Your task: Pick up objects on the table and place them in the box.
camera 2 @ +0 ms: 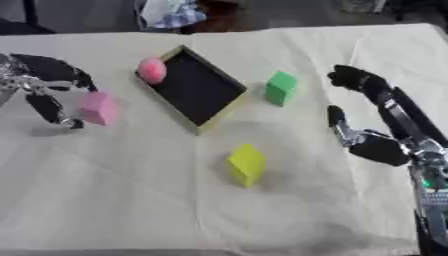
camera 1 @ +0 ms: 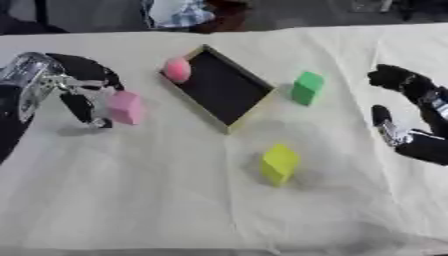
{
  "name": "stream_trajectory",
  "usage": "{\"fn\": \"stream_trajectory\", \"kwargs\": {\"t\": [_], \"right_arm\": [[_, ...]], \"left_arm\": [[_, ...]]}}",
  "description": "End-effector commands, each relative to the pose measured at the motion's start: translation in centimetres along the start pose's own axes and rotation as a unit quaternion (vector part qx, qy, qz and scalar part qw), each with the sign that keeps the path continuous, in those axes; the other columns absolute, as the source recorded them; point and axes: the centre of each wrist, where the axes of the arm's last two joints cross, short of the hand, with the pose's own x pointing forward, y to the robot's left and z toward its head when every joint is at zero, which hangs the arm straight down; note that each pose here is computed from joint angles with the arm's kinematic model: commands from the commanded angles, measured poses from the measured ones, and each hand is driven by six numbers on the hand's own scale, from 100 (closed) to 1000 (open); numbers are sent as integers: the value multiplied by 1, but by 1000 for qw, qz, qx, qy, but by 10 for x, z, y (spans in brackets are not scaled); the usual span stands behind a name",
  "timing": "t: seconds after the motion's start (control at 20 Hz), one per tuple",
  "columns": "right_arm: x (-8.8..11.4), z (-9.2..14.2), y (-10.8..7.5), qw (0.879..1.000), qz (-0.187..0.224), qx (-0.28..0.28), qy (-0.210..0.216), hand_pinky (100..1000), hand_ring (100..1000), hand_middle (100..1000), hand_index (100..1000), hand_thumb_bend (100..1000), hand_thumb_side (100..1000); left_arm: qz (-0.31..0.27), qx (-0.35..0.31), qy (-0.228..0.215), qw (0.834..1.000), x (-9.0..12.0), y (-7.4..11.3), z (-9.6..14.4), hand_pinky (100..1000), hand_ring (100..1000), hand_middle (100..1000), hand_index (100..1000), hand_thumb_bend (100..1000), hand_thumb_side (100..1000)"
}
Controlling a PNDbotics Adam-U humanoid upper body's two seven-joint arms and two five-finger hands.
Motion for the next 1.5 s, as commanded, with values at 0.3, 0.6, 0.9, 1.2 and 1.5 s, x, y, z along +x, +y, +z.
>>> {"fn": "stream_trajectory", "kwargs": {"t": [0.3, 0.6, 0.9, 1.2, 1.5], "right_arm": [[2, -1, -9, 1000, 10, 0, -8, 922, 868, 848, 957, 100, 441], [2, -1, -8, 1000, 9, 2, -8, 923, 869, 848, 958, 100, 437], [2, -2, -7, 1000, 6, 6, -12, 925, 870, 849, 959, 100, 433], [3, -5, -6, 1000, 3, 8, -19, 926, 871, 850, 960, 100, 430], [4, -8, -6, 1000, 2, 8, -26, 927, 872, 851, 961, 100, 430]], "left_arm": [[26, 103, 10, 994, -7, 21, 14, 747, 660, 591, 730, 267, 299], [43, 158, 8, 986, -5, 46, 22, 746, 646, 582, 722, 221, 269], [30, 199, -2, 980, 14, 87, 10, 746, 657, 594, 735, 251, 263], [-5, 219, 5, 976, 37, 118, -15, 749, 675, 612, 754, 322, 275], [-20, 202, 19, 979, 47, 113, -41, 758, 708, 666, 805, 361, 308]]}}
